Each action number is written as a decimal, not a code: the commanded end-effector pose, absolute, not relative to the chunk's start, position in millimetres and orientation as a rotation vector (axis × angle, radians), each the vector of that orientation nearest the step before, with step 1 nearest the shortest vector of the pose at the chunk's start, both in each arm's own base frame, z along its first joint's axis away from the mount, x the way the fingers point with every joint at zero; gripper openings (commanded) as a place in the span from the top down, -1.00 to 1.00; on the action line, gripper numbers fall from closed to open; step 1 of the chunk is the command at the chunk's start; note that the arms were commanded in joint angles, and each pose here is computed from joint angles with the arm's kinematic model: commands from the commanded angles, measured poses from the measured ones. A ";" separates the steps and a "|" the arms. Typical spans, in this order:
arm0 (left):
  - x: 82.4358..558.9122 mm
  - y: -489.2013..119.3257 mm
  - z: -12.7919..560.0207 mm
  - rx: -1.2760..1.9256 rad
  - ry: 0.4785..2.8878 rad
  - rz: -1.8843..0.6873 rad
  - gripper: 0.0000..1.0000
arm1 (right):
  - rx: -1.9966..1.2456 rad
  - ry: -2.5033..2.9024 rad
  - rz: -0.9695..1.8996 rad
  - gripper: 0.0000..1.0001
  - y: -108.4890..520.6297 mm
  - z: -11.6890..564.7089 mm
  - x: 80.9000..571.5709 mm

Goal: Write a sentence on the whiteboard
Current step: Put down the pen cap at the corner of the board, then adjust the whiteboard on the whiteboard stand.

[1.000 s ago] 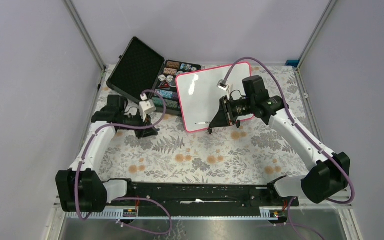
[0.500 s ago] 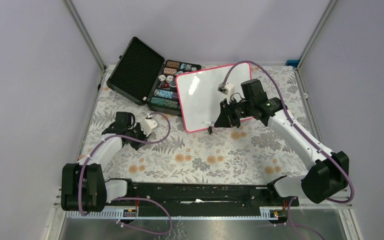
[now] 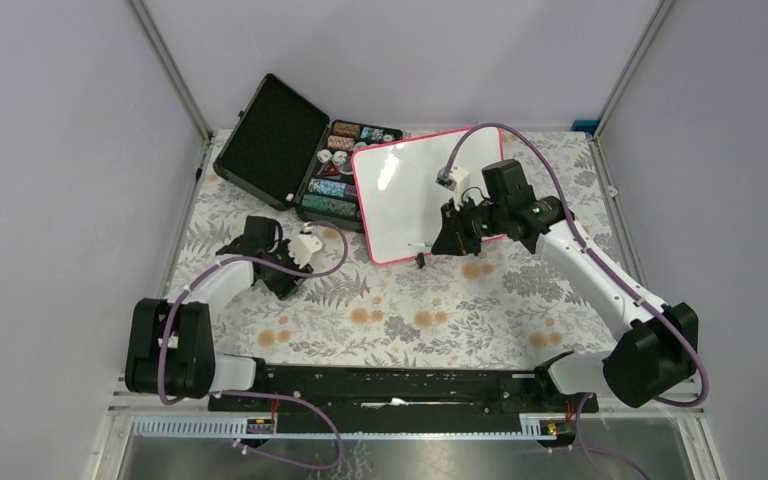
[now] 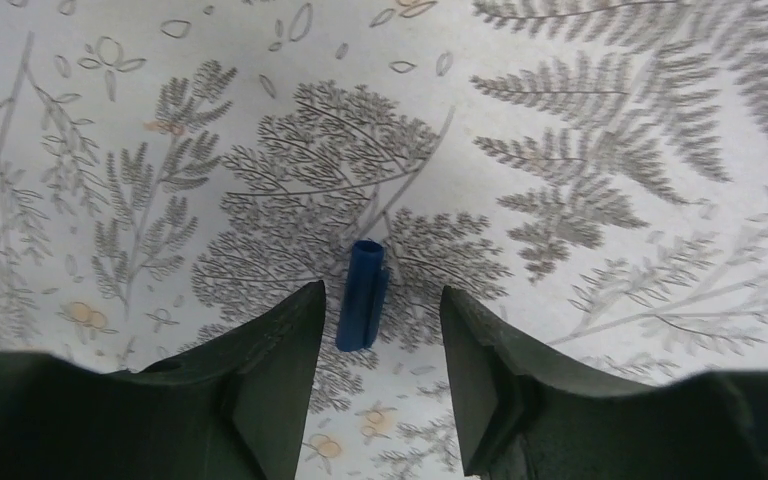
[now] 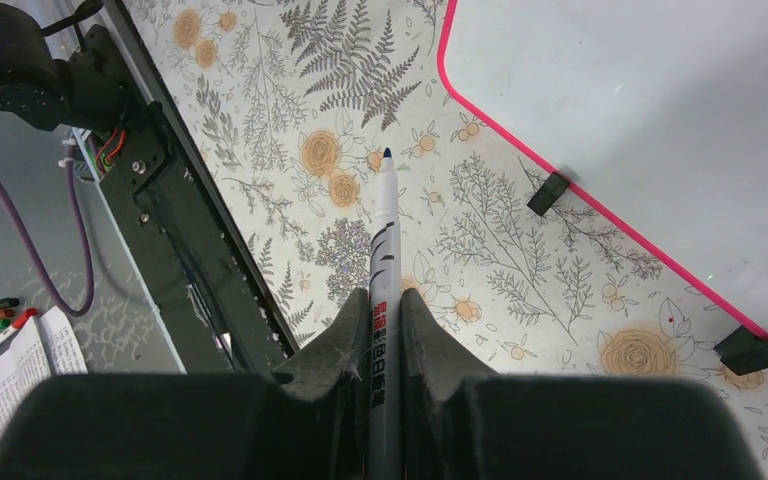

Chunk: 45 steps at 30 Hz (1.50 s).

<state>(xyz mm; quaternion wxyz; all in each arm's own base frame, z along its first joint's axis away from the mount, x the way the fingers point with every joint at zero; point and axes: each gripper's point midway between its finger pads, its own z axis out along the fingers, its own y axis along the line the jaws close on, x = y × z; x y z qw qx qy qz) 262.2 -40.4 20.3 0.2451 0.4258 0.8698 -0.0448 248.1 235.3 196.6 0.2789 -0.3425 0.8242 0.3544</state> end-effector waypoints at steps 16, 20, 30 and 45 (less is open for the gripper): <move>320.6 -181.8 240.2 0.633 1.829 -1.109 -0.33 | -0.941 1.849 0.729 1.00 283.5 280.8 339.1; 334.7 -190.8 230.0 0.639 1.769 -1.214 -0.32 | -0.996 1.778 0.702 1.00 291.1 278.6 349.4; 383.1 -202.0 210.2 0.540 1.734 -1.302 -0.29 | -1.053 1.754 0.651 1.00 292.4 270.6 359.3; 399.7 -229.7 203.3 0.545 1.700 -1.417 0.21 | -1.087 1.748 0.621 1.00 309.3 266.0 385.1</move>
